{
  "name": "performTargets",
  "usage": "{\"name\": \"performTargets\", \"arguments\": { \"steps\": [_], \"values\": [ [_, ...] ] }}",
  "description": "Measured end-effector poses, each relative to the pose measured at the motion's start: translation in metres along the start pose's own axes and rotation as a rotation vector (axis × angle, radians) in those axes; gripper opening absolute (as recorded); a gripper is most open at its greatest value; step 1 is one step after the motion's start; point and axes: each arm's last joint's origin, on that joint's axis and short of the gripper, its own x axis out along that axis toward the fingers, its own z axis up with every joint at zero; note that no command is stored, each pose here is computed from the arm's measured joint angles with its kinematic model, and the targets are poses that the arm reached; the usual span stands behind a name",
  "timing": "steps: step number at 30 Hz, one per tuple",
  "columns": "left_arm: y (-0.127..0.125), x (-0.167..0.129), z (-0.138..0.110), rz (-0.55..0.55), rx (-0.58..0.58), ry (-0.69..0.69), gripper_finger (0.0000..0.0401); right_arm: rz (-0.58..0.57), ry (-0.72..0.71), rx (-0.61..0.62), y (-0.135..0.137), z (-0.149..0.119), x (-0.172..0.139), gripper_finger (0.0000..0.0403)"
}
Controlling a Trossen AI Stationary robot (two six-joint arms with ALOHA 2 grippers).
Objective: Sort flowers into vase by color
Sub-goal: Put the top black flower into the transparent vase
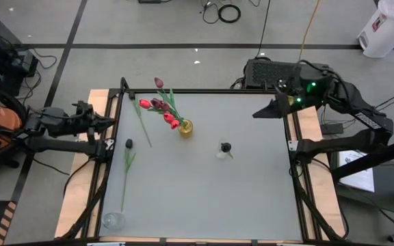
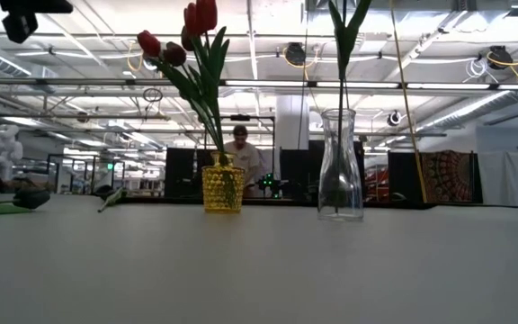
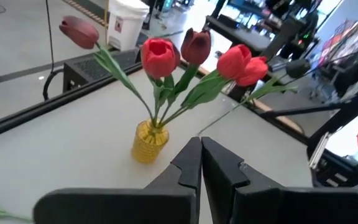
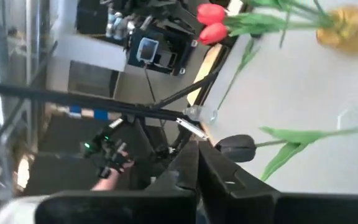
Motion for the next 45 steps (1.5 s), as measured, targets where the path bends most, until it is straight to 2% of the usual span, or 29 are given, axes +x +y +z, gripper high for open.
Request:
{"name": "performTargets", "arguments": {
  "steps": [6, 11, 17, 22, 26, 29, 32, 37, 41, 45],
  "values": [
    [-0.006, 0.017, 0.001, 0.045, 0.024, 0.067, 0.0004, 0.019, -0.036, -0.288, 0.006, -0.018, -0.023, 0.0001],
    [-0.012, 0.026, 0.005, 0.067, -0.016, 0.101, 0.0004, -0.042, -0.079, -0.410, 0.000, -0.040, -0.055, 0.0001],
    [-0.016, 0.024, 0.015, 0.081, -0.045, 0.074, 0.0004, -0.156, -0.186, -0.527, -0.015, -0.071, -0.103, 0.0001],
    [-0.020, 0.019, 0.026, 0.089, -0.076, 0.044, 0.0004, -0.177, -0.261, -0.567, -0.025, -0.091, -0.132, 0.0000],
    [-0.024, 0.022, 0.031, 0.093, -0.099, 0.054, 0.0004, -0.194, -0.300, -0.554, -0.036, -0.107, -0.152, 0.0000],
    [-0.028, 0.027, 0.034, 0.114, -0.078, 0.118, 0.0004, -0.186, -0.334, -0.521, -0.042, -0.117, -0.163, 0.0000],
    [-0.027, 0.030, 0.031, 0.200, -0.026, 0.250, 0.0004, -0.181, -0.387, -0.500, -0.045, -0.123, -0.171, 0.0000],
    [-0.022, 0.026, 0.025, 0.315, 0.038, 0.393, 0.0004, -0.237, -0.414, -0.504, -0.052, -0.124, -0.164, 0.0000],
    [-0.015, 0.018, 0.020, 0.394, 0.028, 0.409, 0.0004, -0.311, -0.405, -0.513, -0.061, -0.118, -0.147, 0.0000],
    [-0.010, 0.010, 0.018, 0.418, 0.001, 0.399, 0.0004, -0.303, -0.429, -0.515, -0.067, -0.106, -0.126, 0.0000]
  ]
}}
